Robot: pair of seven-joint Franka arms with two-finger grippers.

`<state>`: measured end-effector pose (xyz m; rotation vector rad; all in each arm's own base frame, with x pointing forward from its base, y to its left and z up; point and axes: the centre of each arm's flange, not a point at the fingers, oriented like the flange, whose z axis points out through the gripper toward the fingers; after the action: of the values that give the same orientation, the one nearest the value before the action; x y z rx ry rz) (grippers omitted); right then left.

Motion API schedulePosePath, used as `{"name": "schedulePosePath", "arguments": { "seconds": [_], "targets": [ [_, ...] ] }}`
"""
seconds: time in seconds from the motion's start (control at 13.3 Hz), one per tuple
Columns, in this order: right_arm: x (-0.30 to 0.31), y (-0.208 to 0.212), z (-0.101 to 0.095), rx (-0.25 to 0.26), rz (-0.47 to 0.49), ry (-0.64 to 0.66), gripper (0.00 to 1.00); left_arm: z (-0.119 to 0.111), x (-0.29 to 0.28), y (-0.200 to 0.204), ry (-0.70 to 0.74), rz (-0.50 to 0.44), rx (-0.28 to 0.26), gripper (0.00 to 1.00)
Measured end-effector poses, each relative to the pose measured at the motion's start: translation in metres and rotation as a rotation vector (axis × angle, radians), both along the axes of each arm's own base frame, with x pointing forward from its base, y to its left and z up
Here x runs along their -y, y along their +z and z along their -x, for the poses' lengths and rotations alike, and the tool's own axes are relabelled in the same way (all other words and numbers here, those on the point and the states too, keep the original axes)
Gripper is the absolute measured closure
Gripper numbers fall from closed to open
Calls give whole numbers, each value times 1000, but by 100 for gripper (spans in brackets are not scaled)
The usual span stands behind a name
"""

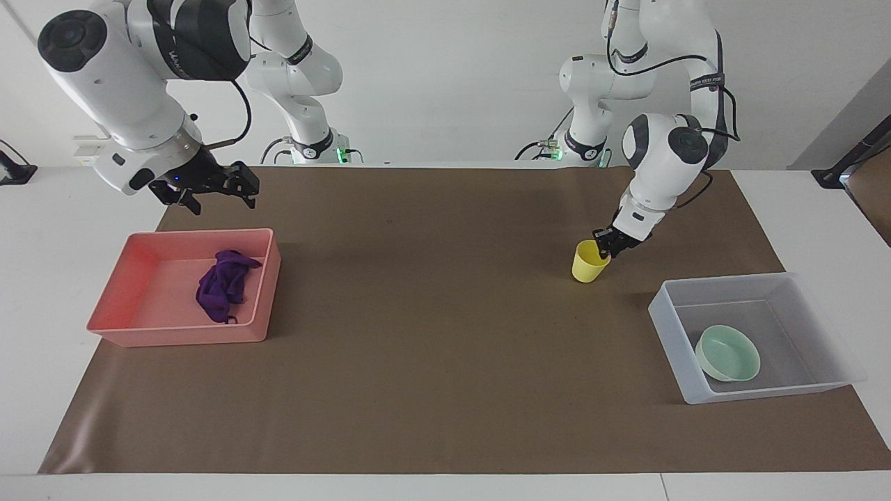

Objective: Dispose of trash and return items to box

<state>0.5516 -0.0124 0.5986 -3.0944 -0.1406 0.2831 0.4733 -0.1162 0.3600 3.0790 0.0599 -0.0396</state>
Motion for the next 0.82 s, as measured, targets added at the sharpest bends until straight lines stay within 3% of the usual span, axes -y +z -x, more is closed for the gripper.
{"name": "schedulePosePath", "arguments": {
  "seconds": [0.22, 0.38, 0.6, 0.75, 0.82],
  "targets": [
    [1, 9, 21, -25, 0, -2, 0, -3, 4, 16, 15, 3, 10, 97],
    [3, 0, 28, -50, -1, -7, 0, -18, 7, 66, 32, 9, 1, 97],
    [4, -3, 32, -55, -1, -8, 1, -57, -28, 174, 116, 26, 38, 97],
    [5, 0, 30, -26, 0, -9, 1, -92, -89, 204, 216, 11, 85, 97],
    [5, 1, 28, -8, 1, -11, 1, -113, -120, 199, 254, -15, 89, 97]
  ]
}}
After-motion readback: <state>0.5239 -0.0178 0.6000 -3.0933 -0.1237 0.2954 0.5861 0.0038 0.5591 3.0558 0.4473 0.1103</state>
